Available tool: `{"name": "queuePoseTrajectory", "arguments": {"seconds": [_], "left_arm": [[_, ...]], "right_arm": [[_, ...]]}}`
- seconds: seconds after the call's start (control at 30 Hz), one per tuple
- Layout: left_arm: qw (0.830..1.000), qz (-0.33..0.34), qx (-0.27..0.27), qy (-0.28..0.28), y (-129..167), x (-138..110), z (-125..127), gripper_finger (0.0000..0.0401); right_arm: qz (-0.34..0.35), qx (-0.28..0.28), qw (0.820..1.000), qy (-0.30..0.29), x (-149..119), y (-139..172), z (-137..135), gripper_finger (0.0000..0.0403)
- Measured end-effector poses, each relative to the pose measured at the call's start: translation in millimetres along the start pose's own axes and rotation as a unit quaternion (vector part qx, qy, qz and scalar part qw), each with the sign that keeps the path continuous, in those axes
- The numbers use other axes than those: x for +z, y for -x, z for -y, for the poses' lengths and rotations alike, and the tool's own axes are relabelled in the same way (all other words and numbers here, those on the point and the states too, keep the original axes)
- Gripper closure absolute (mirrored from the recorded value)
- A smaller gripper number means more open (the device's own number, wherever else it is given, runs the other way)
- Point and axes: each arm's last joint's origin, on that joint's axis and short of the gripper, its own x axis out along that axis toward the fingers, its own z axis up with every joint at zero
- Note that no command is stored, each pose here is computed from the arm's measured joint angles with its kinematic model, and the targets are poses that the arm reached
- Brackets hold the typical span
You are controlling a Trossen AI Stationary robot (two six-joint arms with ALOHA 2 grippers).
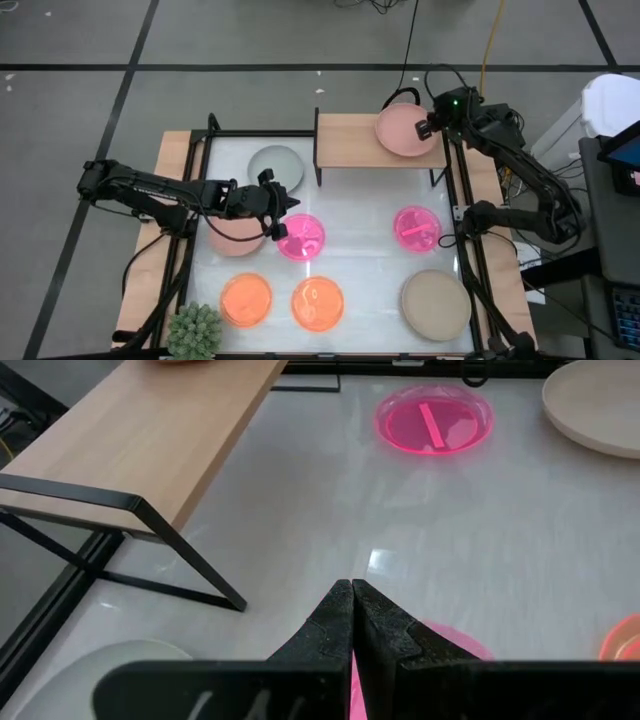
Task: Place and stack plates onto a shelf
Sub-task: Put the left light pink plate on the shelf
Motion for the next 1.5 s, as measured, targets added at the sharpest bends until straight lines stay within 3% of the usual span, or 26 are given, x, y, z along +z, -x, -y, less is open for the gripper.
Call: {"name": "queuePoseTrajectory", "arguments": {"seconds": [0.13, 0.27, 0.4, 0.67, 0.87, 0.97, 1.13, 1.3, 1.5], "left_arm": [[1.0, 0.0, 0.0, 0.0, 0, 0, 0, 0.0397], [1.0, 0.001, 0.0, -0.004, 0, 0, 0, 0.0397], [1.0, 0.0, 0.0, -0.013, 0, 0, 0, 0.0397], [0.997, -0.009, -0.027, -0.068, 7, -5, 17, 0.0391], [0.991, -0.044, -0.063, -0.108, 10, -21, 42, 0.0315], [0.986, -0.056, -0.08, -0.135, 5, -29, 58, 0.0276], [0.97, -0.094, -0.104, -0.196, -16, -52, 90, 0.0238], [0.954, -0.144, -0.119, -0.234, -37, -78, 111, 0.0229], [0.95, -0.172, -0.135, -0.22, -44, -94, 126, 0.0228]], "right_arm": [[0.03, 0.022, 0.999, 0.004, 2, 20, -6, 0.027], [0.074, 0.093, 0.993, 0.009, 1, 53, -16, 0.0267], [0.072, 0.18, 0.981, 0.005, -10, 82, -29, 0.0269], [0.053, 0.375, 0.925, -0.017, -60, 104, -59, 0.027], [0.09, 0.453, 0.886, -0.031, -103, 96, -78, 0.027], [0.127, 0.478, 0.869, -0.015, -113, 91, -87, 0.0271], [0.137, 0.491, 0.86, 0.023, -117, 91, -92, 0.0271], [0.133, 0.508, 0.85, 0.048, -120, 94, -98, 0.0271], [0.117, 0.525, 0.84, 0.066, -123, 95, -106, 0.0271]]}}
